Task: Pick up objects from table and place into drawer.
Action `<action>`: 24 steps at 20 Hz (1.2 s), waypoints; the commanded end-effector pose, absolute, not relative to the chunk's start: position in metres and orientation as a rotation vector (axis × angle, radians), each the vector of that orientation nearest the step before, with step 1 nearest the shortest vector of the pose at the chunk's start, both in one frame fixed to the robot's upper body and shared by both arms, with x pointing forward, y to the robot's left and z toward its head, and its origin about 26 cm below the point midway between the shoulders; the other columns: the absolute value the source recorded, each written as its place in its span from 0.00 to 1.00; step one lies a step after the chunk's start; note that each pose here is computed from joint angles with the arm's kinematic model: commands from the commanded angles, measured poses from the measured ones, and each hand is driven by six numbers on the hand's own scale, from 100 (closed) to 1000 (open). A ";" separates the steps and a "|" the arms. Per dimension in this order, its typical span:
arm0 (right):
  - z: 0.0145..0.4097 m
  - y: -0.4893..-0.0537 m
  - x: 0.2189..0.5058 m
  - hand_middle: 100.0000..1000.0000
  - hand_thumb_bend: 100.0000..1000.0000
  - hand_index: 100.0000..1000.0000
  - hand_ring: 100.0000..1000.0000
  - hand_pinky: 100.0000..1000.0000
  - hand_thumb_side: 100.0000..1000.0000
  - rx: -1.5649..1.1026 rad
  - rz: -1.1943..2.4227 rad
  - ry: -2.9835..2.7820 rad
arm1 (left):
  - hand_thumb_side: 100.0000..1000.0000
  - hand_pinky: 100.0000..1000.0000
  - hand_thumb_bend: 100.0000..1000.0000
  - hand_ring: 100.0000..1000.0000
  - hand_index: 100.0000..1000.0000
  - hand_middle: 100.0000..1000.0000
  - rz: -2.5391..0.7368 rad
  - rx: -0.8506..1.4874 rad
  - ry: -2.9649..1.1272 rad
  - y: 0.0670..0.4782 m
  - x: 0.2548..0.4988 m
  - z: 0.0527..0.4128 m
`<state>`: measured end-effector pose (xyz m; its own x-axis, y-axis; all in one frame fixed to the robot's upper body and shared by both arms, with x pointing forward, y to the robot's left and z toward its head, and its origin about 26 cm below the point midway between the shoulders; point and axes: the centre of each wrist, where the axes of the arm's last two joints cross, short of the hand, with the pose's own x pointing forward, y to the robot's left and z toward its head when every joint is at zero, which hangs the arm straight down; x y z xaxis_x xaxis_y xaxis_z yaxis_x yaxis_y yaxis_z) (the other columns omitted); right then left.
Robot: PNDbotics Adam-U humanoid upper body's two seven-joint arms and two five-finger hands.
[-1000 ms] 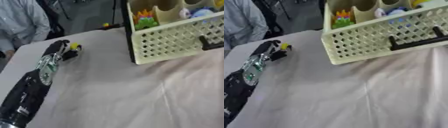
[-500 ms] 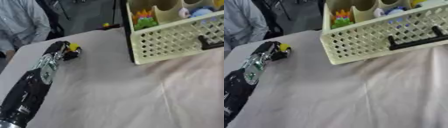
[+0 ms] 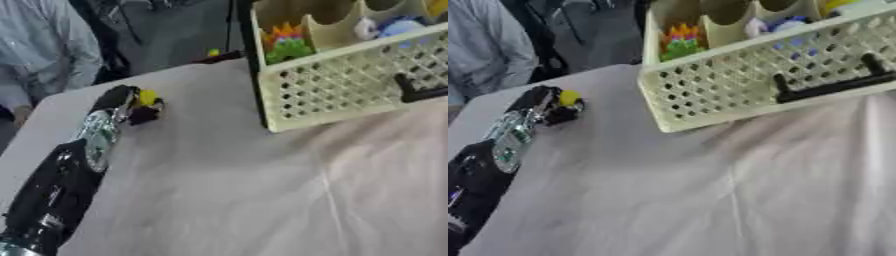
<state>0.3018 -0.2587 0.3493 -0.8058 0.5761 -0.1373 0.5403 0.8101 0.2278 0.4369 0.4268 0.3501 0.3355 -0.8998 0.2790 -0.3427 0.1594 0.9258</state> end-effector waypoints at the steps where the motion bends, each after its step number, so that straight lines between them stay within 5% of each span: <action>1: 0.354 -0.260 0.297 0.55 0.00 0.57 0.45 0.53 0.68 0.870 0.269 2.765 | 0.72 0.30 0.03 0.48 0.79 0.45 -0.640 1.332 -1.224 0.413 0.448 0.331; 24: 0.350 -0.263 0.298 0.56 0.00 0.57 0.45 0.53 0.70 0.879 0.318 2.780 | 0.54 0.16 0.00 0.37 0.74 0.34 -0.621 1.384 -1.242 0.404 0.449 0.333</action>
